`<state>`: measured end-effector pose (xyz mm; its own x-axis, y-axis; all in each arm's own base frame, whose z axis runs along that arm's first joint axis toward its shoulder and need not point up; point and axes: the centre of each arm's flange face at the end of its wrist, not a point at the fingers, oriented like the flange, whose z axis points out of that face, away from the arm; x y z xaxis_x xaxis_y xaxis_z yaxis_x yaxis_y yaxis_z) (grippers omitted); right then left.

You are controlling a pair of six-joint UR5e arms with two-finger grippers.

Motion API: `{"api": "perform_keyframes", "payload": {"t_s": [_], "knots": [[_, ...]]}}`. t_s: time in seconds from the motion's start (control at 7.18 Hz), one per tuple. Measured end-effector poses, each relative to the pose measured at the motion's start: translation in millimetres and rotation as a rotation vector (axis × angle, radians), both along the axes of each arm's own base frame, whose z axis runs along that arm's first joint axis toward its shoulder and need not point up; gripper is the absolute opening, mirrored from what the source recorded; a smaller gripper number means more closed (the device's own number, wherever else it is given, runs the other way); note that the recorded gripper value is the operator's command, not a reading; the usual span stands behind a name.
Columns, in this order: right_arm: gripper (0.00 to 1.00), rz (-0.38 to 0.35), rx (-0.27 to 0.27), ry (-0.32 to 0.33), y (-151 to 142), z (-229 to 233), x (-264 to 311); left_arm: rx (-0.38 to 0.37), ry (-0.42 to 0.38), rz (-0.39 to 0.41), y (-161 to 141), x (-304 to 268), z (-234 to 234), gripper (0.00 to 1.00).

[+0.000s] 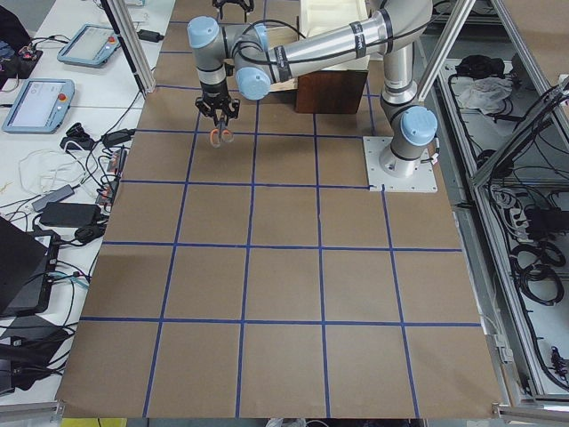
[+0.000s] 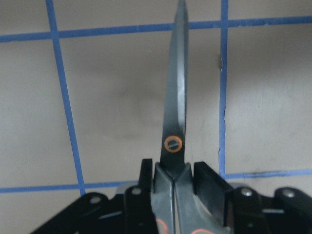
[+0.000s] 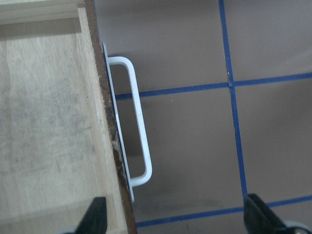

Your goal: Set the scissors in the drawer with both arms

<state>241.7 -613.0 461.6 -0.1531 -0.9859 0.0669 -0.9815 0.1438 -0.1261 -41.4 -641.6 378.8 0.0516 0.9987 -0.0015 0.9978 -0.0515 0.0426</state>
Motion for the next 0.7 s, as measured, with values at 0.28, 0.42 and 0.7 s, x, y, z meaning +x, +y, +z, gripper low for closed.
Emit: {"api": "perform_keyframes", "payload": {"t_s": [0.28, 0.42, 0.7], "knots": [[1.0, -0.252, 0.013, -0.005, 18.2, 40.3, -44.0, -0.022, 0.003, -0.033, 13.2, -63.5, 14.4, 0.0], [1.0, -0.367, 0.013, 0.006, 22.6, 49.9, -58.5, -0.032, 0.006, -0.049, 21.3, -93.8, 20.2, 0.0], [1.0, -0.614, 0.008, 0.006, 31.7, 63.8, -71.2, -0.047, 0.012, -0.085, 40.8, -153.2, 28.3, 0.0]]}}
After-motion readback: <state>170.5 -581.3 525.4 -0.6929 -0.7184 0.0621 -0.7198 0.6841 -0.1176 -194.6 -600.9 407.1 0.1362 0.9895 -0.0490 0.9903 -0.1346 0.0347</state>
